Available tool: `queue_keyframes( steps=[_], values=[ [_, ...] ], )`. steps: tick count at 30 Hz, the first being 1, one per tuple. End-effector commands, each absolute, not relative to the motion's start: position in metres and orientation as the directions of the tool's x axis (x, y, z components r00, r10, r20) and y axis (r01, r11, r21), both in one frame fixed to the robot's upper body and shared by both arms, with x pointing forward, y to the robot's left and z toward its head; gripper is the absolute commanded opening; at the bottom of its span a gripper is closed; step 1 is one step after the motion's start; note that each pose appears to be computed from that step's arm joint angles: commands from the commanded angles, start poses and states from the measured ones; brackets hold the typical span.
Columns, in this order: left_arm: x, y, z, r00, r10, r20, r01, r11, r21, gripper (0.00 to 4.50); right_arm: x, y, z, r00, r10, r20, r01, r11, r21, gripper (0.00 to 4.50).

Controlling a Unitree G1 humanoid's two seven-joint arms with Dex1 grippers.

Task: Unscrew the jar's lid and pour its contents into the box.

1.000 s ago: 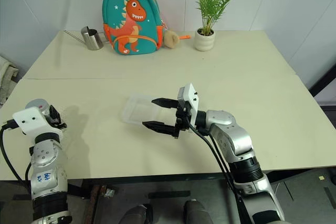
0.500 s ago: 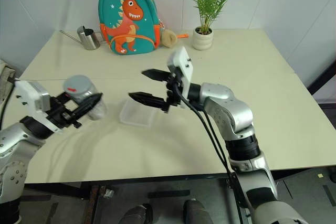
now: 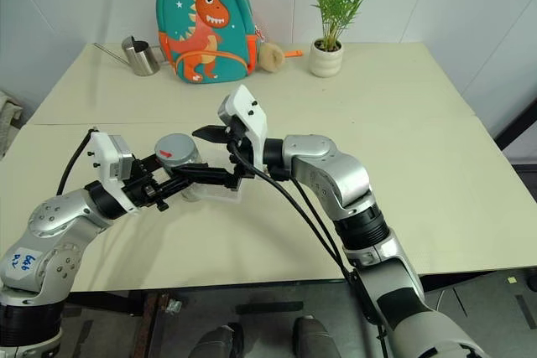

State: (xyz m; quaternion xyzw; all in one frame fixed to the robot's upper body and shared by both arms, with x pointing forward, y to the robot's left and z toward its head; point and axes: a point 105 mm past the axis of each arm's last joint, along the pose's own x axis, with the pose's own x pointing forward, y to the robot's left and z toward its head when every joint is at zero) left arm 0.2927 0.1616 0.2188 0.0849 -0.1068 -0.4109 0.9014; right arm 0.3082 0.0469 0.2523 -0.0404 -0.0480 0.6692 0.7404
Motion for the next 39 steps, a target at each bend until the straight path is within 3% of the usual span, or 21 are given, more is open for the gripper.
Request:
queue_keyframes(
  steps=[1, 10, 13, 17, 18, 23, 28, 33, 35, 39],
  values=[
    [0.290, 0.159, 0.227, 0.621, -0.769, 0.151, 0.720, 0.636, 0.279, 2.02, 0.303, 0.054, 0.268, 0.080, 0.995, 0.056, -0.980, 0.088, -0.176, 4.50],
    [0.292, 0.155, 0.221, 0.615, -0.775, 0.143, 0.730, 0.629, 0.268, 2.02, 0.304, 0.054, 0.277, 0.095, 0.991, 0.100, -0.978, 0.111, -0.177, 4.50],
    [0.292, 0.155, 0.221, 0.614, -0.776, 0.146, 0.730, 0.628, 0.268, 2.02, 0.304, 0.054, 0.277, 0.093, 0.990, 0.104, -0.979, 0.110, -0.171, 3.90],
    [0.292, 0.154, 0.221, 0.615, -0.774, 0.150, 0.729, 0.630, 0.267, 2.02, 0.301, 0.054, 0.276, 0.072, 0.992, 0.105, -0.981, 0.090, -0.175, 2.60],
    [0.292, 0.154, 0.221, 0.614, -0.774, 0.152, 0.729, 0.631, 0.267, 2.02, 0.300, 0.054, 0.276, 0.066, 0.992, 0.108, -0.981, 0.084, -0.174, 2.52],
    [0.293, 0.154, 0.223, 0.614, -0.773, 0.163, 0.727, 0.633, 0.264, 2.02, 0.298, 0.055, 0.276, 0.053, 0.992, 0.111, -0.982, 0.073, -0.176, 2.53],
    [0.284, 0.146, 0.241, 0.479, -0.848, 0.226, 0.829, 0.522, 0.202, 2.02, 0.276, 0.043, 0.275, -0.185, 0.980, 0.073, -0.954, -0.162, -0.252, 2.53],
    [0.271, 0.127, 0.249, 0.309, -0.936, 0.171, 0.921, 0.339, 0.192, 2.02, 0.265, 0.029, 0.290, -0.368, 0.930, 0.020, -0.893, -0.347, -0.287, 2.53],
    [0.260, 0.119, 0.251, 0.220, -0.965, 0.146, 0.957, 0.242, 0.162, 2.02, 0.267, 0.027, 0.293, -0.390, 0.921, -0.010, -0.878, -0.375, -0.297, 2.53],
    [0.256, 0.119, 0.250, 0.190, -0.975, 0.112, 0.965, 0.206, 0.159, 2.02, 0.272, 0.026, 0.295, -0.385, 0.923, -0.023, -0.876, -0.373, -0.305, 2.53]
  ],
)
